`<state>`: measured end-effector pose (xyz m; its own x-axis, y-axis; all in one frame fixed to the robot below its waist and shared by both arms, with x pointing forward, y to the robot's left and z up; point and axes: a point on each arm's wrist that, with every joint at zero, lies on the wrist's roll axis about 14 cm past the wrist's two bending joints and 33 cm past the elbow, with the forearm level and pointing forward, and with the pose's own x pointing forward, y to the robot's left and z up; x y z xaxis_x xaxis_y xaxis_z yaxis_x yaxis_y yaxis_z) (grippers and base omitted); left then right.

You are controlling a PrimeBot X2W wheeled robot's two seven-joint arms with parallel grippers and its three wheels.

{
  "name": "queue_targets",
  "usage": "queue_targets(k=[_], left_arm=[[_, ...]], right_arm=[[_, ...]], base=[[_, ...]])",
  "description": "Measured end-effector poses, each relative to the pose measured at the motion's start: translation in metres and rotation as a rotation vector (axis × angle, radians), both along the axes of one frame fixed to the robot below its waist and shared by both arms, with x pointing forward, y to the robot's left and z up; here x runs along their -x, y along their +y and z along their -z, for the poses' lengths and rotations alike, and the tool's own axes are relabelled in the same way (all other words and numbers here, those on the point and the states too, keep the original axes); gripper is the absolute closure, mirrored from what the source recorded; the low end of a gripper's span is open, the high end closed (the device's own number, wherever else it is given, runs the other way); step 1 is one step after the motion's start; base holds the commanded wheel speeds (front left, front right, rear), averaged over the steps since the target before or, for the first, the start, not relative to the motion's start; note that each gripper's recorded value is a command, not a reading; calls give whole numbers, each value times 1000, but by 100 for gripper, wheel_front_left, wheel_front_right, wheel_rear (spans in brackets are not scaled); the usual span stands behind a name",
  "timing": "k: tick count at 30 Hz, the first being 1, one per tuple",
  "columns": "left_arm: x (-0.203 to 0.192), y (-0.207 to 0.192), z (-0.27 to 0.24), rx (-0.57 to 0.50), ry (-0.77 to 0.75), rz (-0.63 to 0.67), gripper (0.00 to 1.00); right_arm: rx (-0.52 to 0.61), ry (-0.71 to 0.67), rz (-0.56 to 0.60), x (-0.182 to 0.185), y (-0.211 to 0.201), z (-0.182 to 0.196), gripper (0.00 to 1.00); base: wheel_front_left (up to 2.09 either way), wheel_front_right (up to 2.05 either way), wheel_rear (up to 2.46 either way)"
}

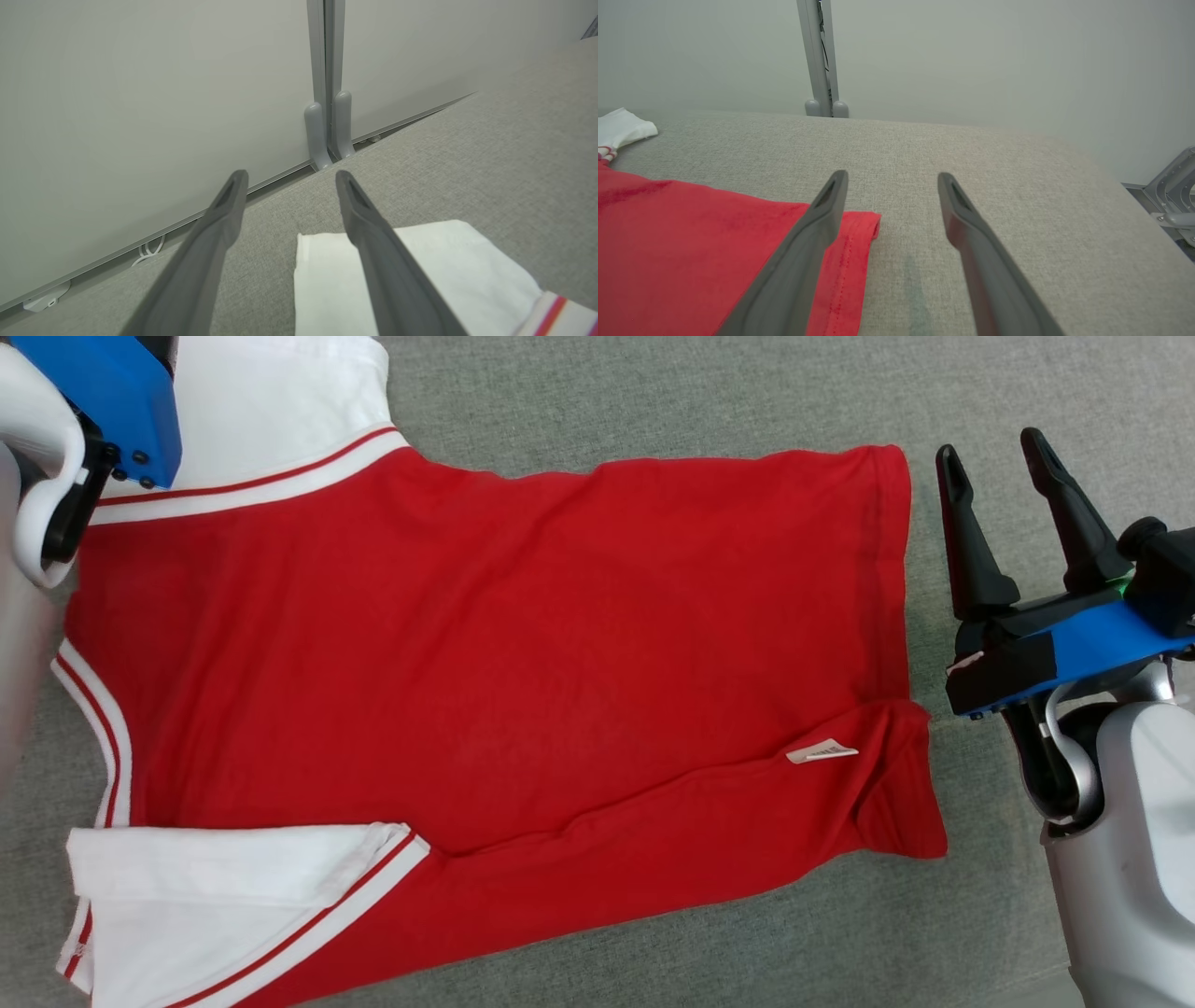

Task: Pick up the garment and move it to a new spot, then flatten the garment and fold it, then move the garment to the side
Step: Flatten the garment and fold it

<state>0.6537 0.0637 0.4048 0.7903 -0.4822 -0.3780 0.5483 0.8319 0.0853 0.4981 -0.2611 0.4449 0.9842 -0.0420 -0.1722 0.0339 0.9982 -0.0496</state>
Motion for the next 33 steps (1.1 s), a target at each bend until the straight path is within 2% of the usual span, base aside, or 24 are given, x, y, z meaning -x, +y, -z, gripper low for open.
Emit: queue_targets(k=[11, 15, 20, 22, 23, 24, 28, 33], left_arm=[[13, 4, 70, -81, 270, -6, 0], [16, 0, 74, -51, 327, -8, 0], [21, 0, 77, -66, 379, -1, 0], [23, -2, 76, -60, 388, 3, 51], [24, -4, 75, -65, 383, 12, 89], [24, -6, 74, -61, 375, 16, 100], [24, -9, 69, -63, 343, 31, 100], [19, -11, 47, -52, 263, 45, 100]], right_arm=[[6, 9, 17, 0, -7, 7, 0], [9, 7, 20, 0, -9, 6, 0], [10, 13, 24, 2, -10, 6, 0], [11, 18, 23, 2, -10, 6, 0], [11, 20, 22, 3, -11, 6, 0], [9, 24, 18, 2, -10, 5, 0], [15, 23, -3, -3, -8, -1, 0], [23, 91, -29, -4, -6, 1, 0]], base=[[0, 0, 0], [0, 0, 0], [0, 0, 0], [0, 0, 0], [0, 0, 0], [0, 0, 0], [0, 0, 0], [0, 0, 0]])
